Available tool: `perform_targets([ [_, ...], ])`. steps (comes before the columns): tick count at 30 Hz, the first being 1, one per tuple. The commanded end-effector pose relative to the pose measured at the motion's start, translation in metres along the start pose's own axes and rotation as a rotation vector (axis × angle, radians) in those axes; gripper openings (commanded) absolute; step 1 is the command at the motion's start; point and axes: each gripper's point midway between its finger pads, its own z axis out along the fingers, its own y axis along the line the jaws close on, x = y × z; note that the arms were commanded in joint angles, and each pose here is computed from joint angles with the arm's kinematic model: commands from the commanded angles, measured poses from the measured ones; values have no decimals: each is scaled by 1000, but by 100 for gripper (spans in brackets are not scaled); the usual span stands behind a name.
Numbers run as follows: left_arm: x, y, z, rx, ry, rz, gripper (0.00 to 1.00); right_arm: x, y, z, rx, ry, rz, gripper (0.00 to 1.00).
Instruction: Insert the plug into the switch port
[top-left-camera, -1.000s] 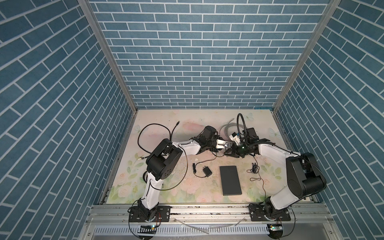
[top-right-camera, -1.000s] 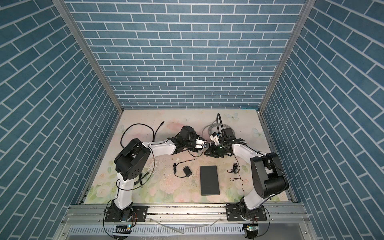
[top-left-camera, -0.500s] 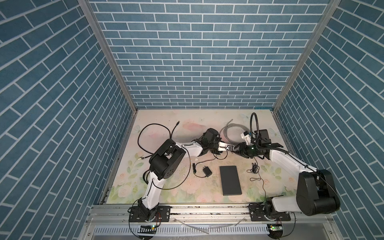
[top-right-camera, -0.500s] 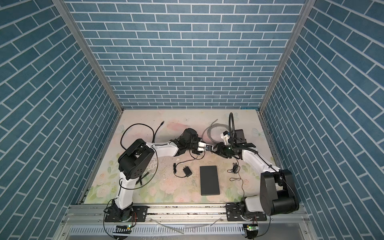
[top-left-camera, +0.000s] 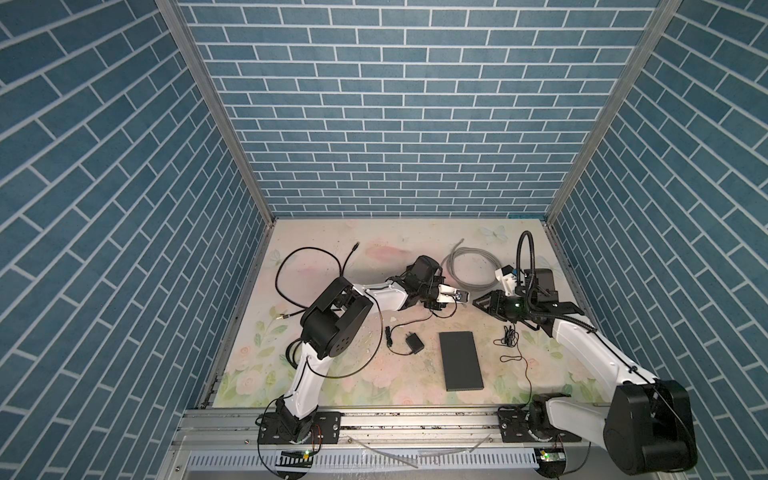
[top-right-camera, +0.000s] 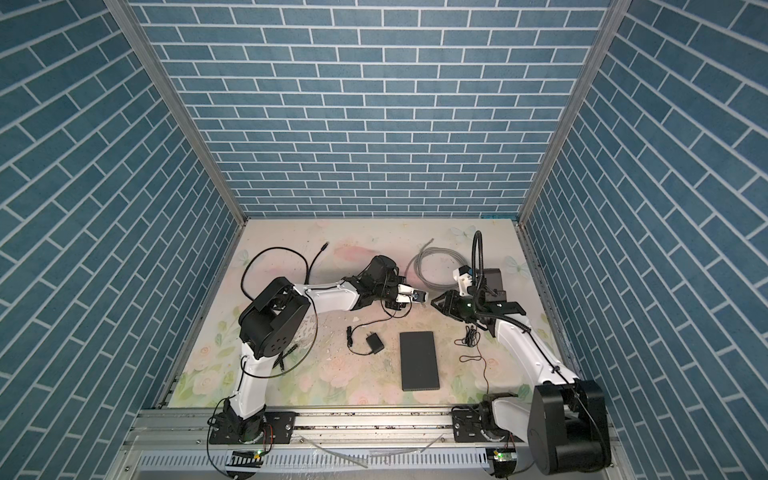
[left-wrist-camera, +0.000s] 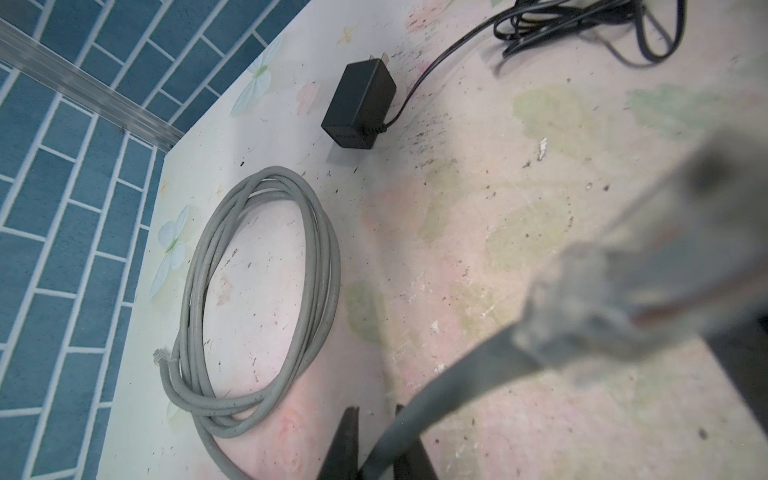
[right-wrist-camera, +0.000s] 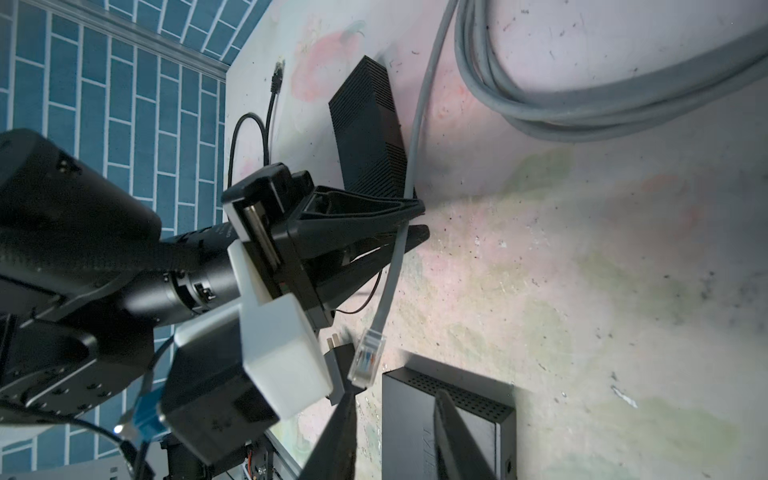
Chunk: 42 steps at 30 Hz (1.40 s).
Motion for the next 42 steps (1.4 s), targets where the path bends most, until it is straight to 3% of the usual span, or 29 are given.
perform_targets([
  [1, 2, -14, 2, 94, -13, -68, 17, 2, 5, 1, -17, -87, -184, 32],
  [6, 1, -19, -7, 205, -24, -132, 15, -5, -4, -5, 74, -313, -403, 32],
  [9, 2, -21, -9, 254, -16, -147, 13, -18, 1, -17, 78, -483, -480, 33],
  [12, 2, -21, -10, 271, -8, -154, 12, -27, 13, -26, 65, -556, -540, 34],
  [24, 2, -16, -13, 265, -14, -162, 12, -26, 48, -5, 10, -362, -720, 36],
  [42, -1, -14, -22, 283, -45, -192, 13, -8, 45, 18, -47, -206, -697, 35],
])
